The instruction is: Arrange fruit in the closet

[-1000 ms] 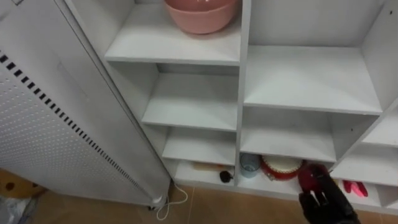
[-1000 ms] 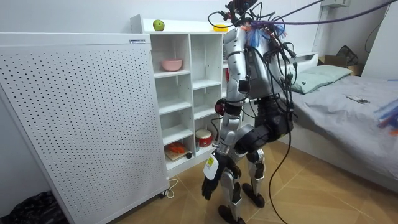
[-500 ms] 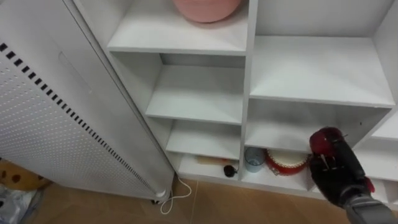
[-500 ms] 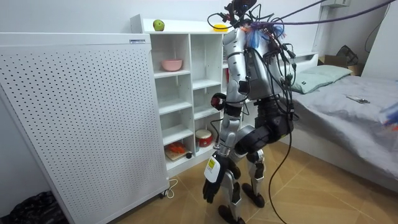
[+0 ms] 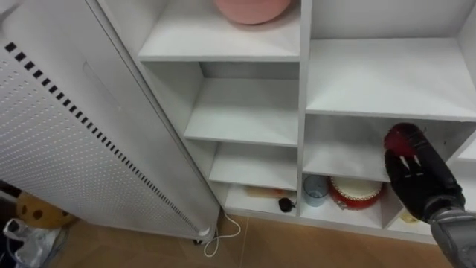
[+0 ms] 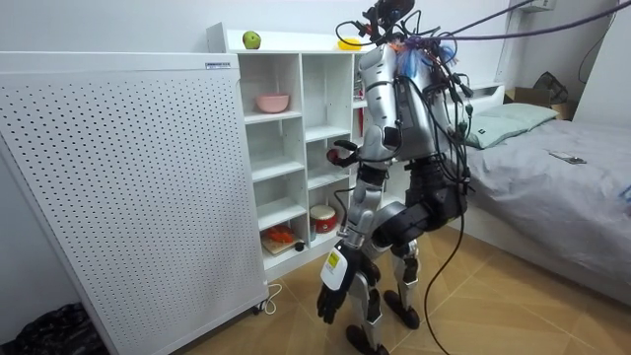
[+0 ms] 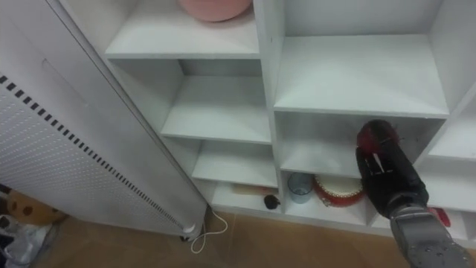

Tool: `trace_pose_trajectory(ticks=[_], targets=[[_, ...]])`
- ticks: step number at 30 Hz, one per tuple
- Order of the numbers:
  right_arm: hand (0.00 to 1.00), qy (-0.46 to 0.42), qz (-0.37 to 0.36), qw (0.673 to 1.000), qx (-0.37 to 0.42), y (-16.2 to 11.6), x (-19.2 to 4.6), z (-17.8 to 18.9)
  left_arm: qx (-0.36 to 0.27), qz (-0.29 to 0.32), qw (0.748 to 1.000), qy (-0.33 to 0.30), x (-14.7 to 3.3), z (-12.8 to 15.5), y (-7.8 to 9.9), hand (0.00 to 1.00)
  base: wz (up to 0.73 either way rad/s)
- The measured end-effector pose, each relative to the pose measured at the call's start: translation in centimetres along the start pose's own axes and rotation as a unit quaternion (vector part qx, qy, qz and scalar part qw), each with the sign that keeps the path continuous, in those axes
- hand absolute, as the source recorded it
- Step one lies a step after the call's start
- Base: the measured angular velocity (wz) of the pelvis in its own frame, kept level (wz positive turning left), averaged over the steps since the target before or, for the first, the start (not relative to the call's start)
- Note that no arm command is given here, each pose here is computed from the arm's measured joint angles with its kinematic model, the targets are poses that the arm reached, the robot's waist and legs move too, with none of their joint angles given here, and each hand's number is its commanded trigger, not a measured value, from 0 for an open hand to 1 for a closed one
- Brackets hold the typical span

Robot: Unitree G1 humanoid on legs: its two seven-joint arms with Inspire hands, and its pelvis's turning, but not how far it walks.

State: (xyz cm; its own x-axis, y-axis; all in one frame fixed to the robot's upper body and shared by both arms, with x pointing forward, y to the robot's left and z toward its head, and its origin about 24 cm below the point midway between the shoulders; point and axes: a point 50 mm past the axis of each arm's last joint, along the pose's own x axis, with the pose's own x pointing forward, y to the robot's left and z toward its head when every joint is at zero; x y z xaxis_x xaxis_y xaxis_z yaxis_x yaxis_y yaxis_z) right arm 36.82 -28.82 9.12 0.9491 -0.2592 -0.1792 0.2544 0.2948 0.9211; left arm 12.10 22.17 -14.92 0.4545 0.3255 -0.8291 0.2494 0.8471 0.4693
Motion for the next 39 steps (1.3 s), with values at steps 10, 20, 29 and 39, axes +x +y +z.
trace_pose_trajectory(ticks=[10,20,29,39], targets=[[0.00,-0.005,0.009,1.000,0.002,0.6,0.1,0.4,0.001,0.001,1.000,0.001,0.0,-0.2,0.1,0.00,0.02],[0.00,-0.009,0.017,1.000,0.000,0.7,0.0,0.5,0.010,0.008,1.000,0.002,-0.3,-1.2,0.6,0.00,0.00],[0.00,0.028,-0.062,0.993,-0.099,-6.6,-1.8,-0.3,0.015,-0.027,0.999,0.024,-0.5,-2.7,0.0,0.00,0.00],[0.00,0.260,-0.242,0.856,-0.376,-22.1,-12.3,-2.8,0.085,-0.030,0.996,0.023,-0.1,-2.7,0.7,0.00,0.01]])
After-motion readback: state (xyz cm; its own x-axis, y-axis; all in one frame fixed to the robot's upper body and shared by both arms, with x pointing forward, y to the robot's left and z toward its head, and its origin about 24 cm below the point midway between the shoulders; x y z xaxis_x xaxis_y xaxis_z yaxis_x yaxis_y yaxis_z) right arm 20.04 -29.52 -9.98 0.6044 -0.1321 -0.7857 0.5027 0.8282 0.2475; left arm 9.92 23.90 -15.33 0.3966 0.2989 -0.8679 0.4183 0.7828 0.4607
